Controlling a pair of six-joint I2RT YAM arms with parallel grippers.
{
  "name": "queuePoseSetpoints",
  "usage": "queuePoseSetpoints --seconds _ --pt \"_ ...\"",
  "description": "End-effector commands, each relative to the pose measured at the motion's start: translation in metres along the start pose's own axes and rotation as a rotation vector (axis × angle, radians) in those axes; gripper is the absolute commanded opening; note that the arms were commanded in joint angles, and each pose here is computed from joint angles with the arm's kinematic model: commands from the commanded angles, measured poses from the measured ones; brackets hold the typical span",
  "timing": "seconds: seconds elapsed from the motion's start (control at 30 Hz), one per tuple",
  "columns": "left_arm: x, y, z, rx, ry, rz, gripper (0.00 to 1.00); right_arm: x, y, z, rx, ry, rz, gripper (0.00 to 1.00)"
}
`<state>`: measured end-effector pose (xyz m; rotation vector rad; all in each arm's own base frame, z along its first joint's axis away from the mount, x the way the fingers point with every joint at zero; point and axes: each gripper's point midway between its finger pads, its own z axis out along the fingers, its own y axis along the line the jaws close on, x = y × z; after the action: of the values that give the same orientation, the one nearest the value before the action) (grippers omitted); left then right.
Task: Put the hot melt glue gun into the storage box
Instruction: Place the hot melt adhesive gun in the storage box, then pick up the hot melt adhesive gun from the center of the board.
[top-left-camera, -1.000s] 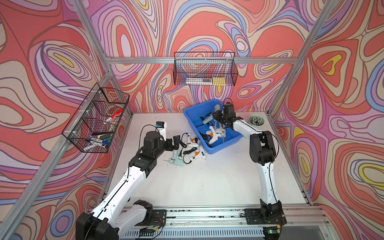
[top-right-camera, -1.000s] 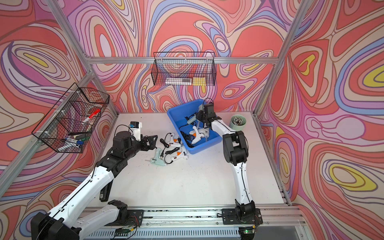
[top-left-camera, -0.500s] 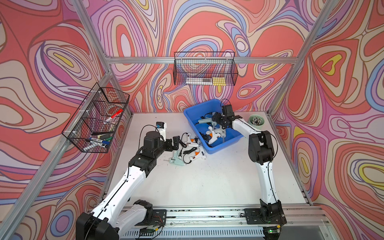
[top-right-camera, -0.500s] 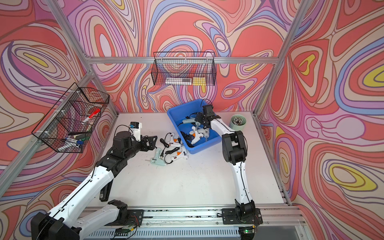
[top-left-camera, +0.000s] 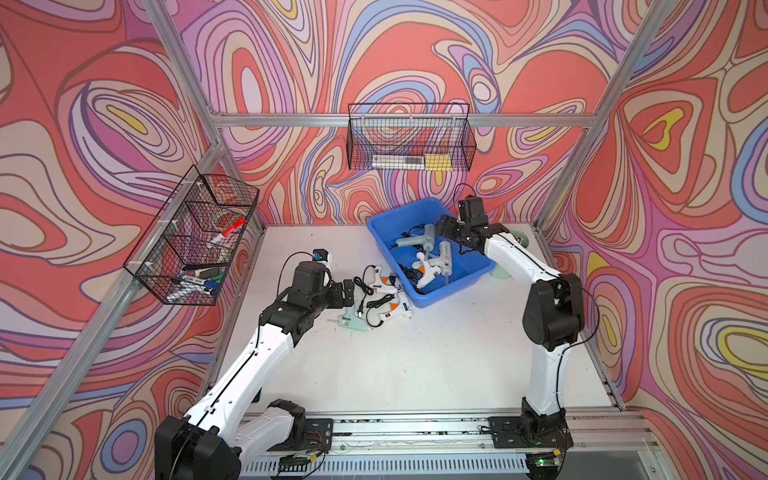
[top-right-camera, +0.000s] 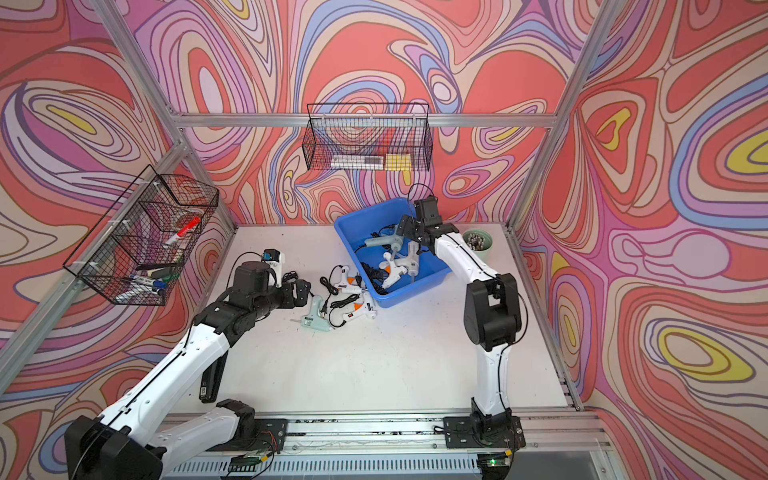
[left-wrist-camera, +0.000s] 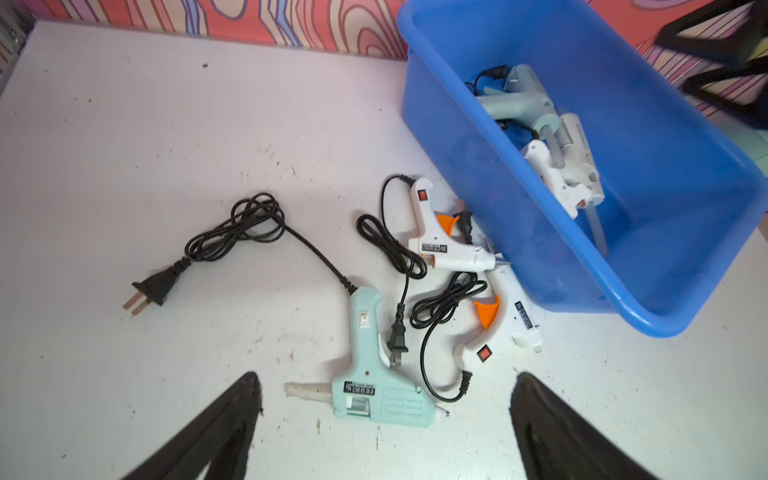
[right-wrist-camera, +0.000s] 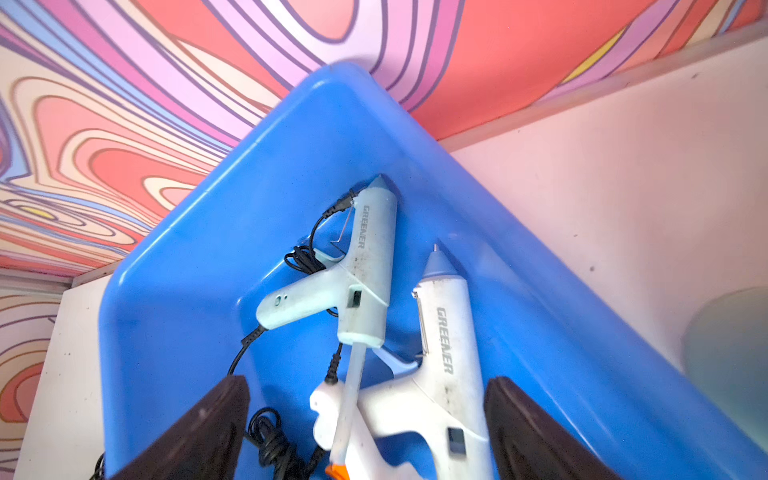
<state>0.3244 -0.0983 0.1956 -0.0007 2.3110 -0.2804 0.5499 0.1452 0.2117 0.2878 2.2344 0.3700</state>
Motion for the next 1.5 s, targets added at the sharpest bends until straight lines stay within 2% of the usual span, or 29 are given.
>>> queuePoseSetpoints --seconds 0.0,0.13,0.37,0.63,0.87,0.97,1.1,1.3,1.47 --pt "0.034 0.012 0.006 -0.055 0.159 -0.044 0.92 -0.003 0.006 -0.034 0.014 -0.045 -0.069 0.98" --pt "0.047 0.014 0.025 -0.073 0.225 -0.060 0.82 -0.001 0.010 -0.069 0.013 -0.089 -0.072 0.98" --pt "0.056 0.021 0.068 -0.133 0.321 -0.037 0.64 0.013 0.005 -0.106 0.069 -0.142 -0.074 0.98" --pt "0.059 0.027 0.118 -0.190 0.384 -0.013 0.56 0.026 0.000 -0.139 0.078 -0.171 -0.081 0.98" --pt "0.061 0.025 0.143 -0.187 0.419 -0.008 0.56 0.034 -0.008 -0.155 0.085 -0.182 -0.081 0.98" --pt "0.064 0.024 0.148 -0.182 0.432 -0.007 0.61 0.034 -0.011 -0.159 0.091 -0.188 -0.078 0.98" --pt "0.071 0.022 0.152 -0.166 0.456 -0.011 0.65 0.033 -0.010 -0.162 0.087 -0.197 -0.074 0.98" --pt "0.085 0.020 0.154 -0.137 0.487 -0.014 0.67 0.031 -0.009 -0.163 0.083 -0.205 -0.072 0.98" --pt "0.095 0.028 0.156 -0.170 0.513 0.001 0.67 0.032 -0.005 -0.163 0.073 -0.207 -0.074 0.98"
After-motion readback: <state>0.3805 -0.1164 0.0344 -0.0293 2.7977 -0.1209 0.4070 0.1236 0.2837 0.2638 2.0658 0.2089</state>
